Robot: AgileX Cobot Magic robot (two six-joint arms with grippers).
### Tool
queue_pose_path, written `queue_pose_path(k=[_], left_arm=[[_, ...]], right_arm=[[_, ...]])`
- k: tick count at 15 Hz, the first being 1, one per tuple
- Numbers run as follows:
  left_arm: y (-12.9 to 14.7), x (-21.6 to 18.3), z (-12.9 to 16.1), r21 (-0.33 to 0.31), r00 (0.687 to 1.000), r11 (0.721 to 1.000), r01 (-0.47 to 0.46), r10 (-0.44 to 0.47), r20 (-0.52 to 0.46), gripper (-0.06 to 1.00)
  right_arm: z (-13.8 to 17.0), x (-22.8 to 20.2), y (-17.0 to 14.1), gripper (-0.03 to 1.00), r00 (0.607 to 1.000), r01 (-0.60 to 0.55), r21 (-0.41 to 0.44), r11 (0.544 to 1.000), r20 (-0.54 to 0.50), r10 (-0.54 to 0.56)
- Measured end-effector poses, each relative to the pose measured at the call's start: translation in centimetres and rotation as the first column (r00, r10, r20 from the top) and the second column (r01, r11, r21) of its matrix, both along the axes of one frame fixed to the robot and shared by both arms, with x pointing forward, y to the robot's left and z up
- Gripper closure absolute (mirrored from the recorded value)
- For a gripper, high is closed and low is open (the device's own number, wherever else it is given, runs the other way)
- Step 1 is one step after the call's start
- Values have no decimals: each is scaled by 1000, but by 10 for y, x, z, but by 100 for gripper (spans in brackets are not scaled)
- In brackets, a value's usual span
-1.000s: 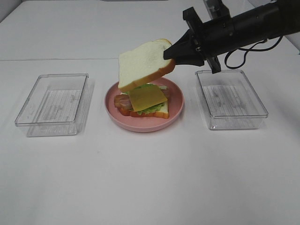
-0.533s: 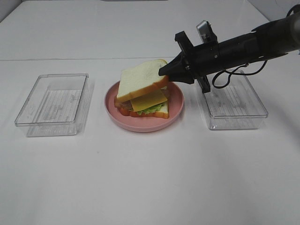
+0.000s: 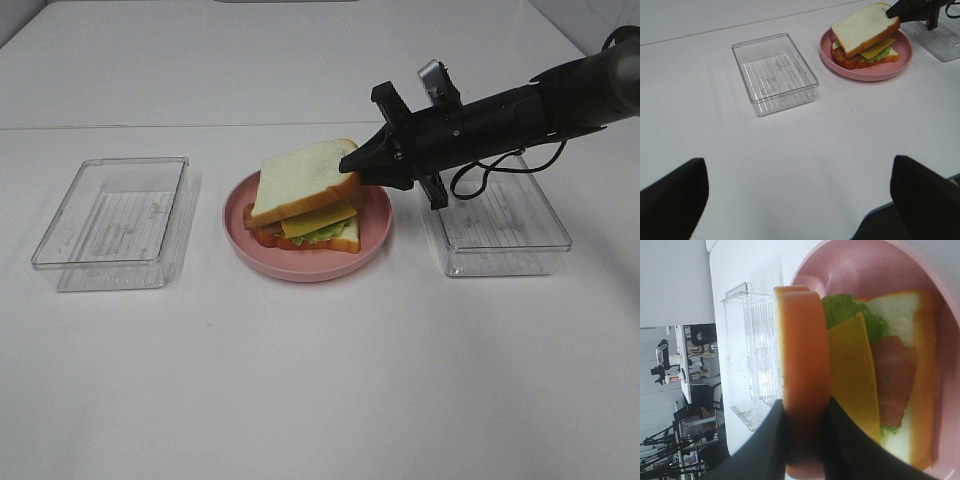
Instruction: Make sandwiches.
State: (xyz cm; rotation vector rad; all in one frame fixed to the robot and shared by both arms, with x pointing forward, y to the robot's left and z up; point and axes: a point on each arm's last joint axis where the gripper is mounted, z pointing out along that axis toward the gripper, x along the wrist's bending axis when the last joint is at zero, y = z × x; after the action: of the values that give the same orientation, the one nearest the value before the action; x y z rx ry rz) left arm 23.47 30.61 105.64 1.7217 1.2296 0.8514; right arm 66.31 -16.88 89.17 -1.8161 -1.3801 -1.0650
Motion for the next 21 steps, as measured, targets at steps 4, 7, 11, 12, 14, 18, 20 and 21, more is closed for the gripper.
queue_pose_path(k=[4,7,11,12,14,18,20,21], left_arm=[[0,0,0,0,1000,1000,0,0,0,3],[0,0,0,0,1000,1000,0,0,0,3],[0,0,0,0,1000,1000,0,0,0,3],[0,0,0,0,1000,1000,0,0,0,3],[0,0,0,0,1000,1000,0,0,0,3],[0,0,0,0,1000,1000,0,0,0,3],[0,0,0,0,1000,1000,0,0,0,3],[0,0,0,0,1000,1000,0,0,0,3]], right_arm=[[-1,-1,3,83,1000,-9,-2,1000,-2,9],[-4,-2,8,83,1000,-19,-46,999,9,19],[-5,-2,9,80,1000,-11,-56,998,14,12],[-5,-2,9,73,1000,-11,-56,998,14,12],[-4,-2,9,51,1000,-14,-72,997,23,16],[12,-3,0,23,997,-16,-228,974,65,31],[14,-4,-1,21,997,-23,-240,970,71,41],[25,-6,-2,19,992,-40,-276,960,106,72]])
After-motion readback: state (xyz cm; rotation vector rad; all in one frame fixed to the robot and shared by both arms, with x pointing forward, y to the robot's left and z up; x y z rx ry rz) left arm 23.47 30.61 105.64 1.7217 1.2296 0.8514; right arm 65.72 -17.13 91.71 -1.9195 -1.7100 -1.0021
